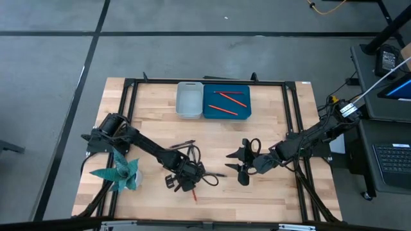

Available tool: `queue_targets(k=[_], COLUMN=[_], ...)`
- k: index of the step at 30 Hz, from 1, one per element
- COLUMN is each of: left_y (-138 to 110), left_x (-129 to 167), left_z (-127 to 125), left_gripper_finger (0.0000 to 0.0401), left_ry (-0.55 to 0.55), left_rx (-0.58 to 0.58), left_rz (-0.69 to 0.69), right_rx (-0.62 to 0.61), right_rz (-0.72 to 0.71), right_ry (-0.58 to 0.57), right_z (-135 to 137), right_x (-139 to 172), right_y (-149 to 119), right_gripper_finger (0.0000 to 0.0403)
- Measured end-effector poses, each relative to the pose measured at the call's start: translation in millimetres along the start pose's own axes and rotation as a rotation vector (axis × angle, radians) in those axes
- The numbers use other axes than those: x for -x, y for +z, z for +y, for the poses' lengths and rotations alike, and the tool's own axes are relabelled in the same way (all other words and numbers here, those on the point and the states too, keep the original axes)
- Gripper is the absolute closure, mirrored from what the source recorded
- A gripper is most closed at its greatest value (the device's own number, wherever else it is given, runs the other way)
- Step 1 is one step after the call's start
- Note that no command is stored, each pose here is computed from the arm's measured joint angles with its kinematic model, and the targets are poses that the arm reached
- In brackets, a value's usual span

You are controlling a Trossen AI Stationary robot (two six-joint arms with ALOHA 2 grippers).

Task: Sort pens & pencils
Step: Put the red pencil into the blue bin

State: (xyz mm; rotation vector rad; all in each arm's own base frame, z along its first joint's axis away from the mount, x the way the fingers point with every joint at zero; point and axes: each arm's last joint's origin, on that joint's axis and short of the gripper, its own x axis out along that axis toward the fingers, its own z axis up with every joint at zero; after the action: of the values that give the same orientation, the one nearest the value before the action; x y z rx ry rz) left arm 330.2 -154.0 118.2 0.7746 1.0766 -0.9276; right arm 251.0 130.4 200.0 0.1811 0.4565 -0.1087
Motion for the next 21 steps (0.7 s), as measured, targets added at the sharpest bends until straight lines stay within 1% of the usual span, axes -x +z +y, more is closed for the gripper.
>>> queue_targets(k=[4, 10, 21], left_y=[-0.2, -0.3, -0.4], left_x=[0.0, 0.0, 0.1], left_z=[0.2, 0.4, 0.7], left_gripper_finger=[0.0355, 0.0354, 0.0378], left_ry=[0.001, 0.008, 0.027], left_rx=[0.009, 0.020, 0.051], left_rz=[0.000, 0.006, 0.021], right_rx=[0.000, 0.002, 0.003], right_rz=[0.000, 0.000, 0.000], right_ry=[0.000, 0.000, 0.000], right_z=[0.0, 0.0, 0.0], right_x=[0.0, 0.0, 0.0], right_y=[0.0, 0.0, 0.0], right_gripper_finger=[0.0232, 0.0232, 0.0232])
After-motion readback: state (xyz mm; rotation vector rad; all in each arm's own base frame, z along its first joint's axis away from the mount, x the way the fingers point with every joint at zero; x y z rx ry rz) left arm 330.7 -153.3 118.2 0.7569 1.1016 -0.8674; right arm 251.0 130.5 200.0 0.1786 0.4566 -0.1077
